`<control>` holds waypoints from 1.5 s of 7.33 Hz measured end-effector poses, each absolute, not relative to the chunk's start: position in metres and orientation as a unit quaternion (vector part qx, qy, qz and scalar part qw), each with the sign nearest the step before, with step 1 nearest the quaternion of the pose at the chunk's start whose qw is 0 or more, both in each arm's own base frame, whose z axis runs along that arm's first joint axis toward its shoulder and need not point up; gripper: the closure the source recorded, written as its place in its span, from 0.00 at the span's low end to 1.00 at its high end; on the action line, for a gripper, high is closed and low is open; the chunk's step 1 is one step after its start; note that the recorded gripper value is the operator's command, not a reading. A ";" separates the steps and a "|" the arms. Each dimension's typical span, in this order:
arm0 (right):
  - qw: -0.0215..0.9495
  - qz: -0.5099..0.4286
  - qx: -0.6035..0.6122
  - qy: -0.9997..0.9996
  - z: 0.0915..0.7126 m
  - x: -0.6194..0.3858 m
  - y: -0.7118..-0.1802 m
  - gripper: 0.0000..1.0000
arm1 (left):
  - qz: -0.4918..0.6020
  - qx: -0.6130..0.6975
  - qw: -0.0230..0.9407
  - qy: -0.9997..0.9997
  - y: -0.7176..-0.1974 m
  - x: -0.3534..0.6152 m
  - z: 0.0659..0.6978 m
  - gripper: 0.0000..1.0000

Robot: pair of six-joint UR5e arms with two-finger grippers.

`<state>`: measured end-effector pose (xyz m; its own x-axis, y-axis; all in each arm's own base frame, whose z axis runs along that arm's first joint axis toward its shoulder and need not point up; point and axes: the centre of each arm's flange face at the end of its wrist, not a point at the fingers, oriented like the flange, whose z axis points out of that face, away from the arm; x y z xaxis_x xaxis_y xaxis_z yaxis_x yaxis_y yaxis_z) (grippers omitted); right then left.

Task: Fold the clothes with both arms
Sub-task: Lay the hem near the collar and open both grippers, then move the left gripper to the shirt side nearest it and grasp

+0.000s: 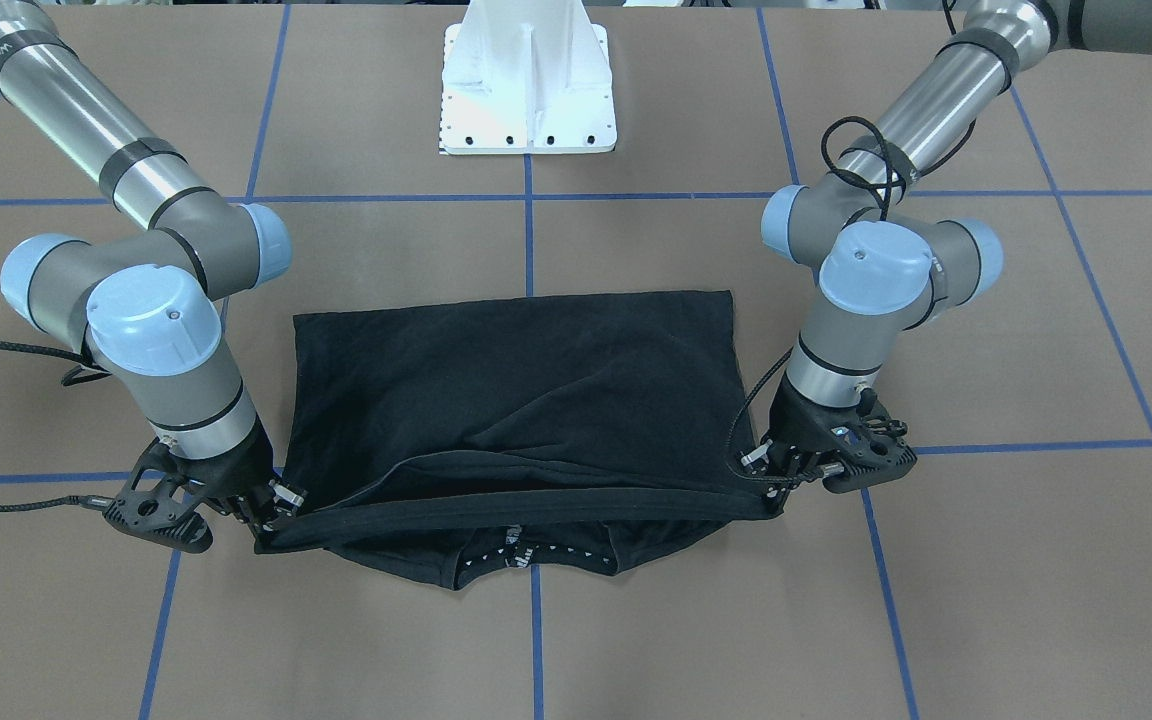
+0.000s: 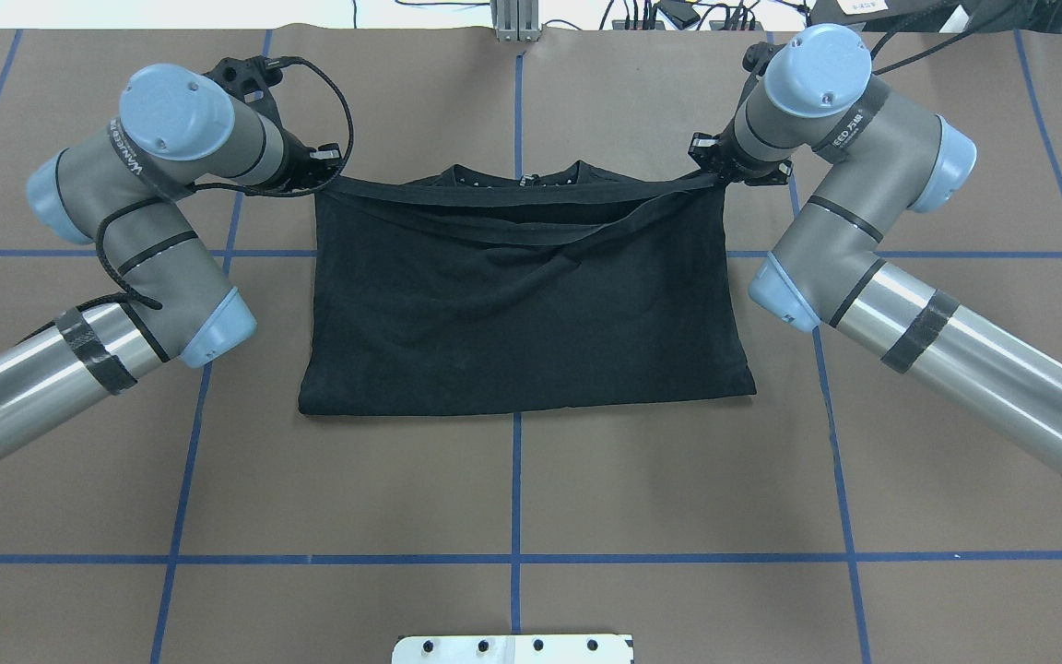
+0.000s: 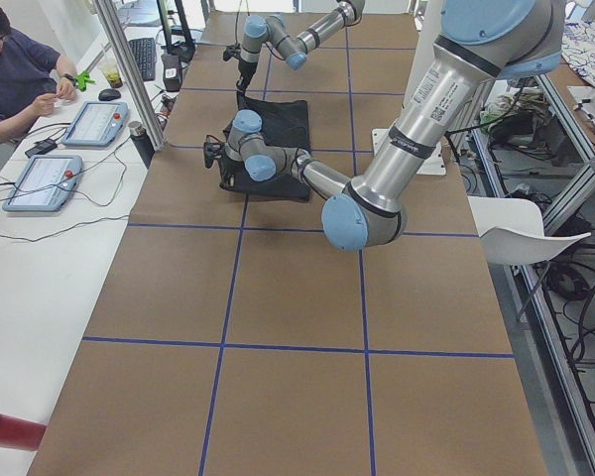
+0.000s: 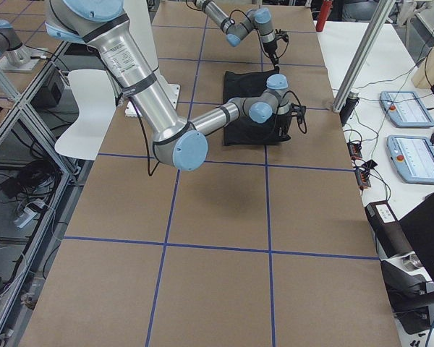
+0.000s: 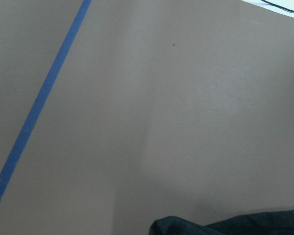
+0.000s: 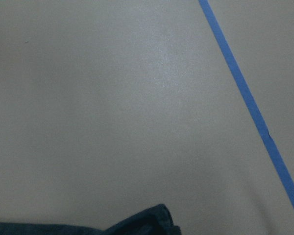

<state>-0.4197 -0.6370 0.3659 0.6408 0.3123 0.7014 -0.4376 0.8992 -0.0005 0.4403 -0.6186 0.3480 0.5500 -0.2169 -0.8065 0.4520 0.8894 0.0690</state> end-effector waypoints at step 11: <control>0.903 0.131 0.079 -0.401 0.346 -0.387 -0.647 0.00 | -0.124 0.140 0.847 0.497 -0.564 0.399 0.345 0.00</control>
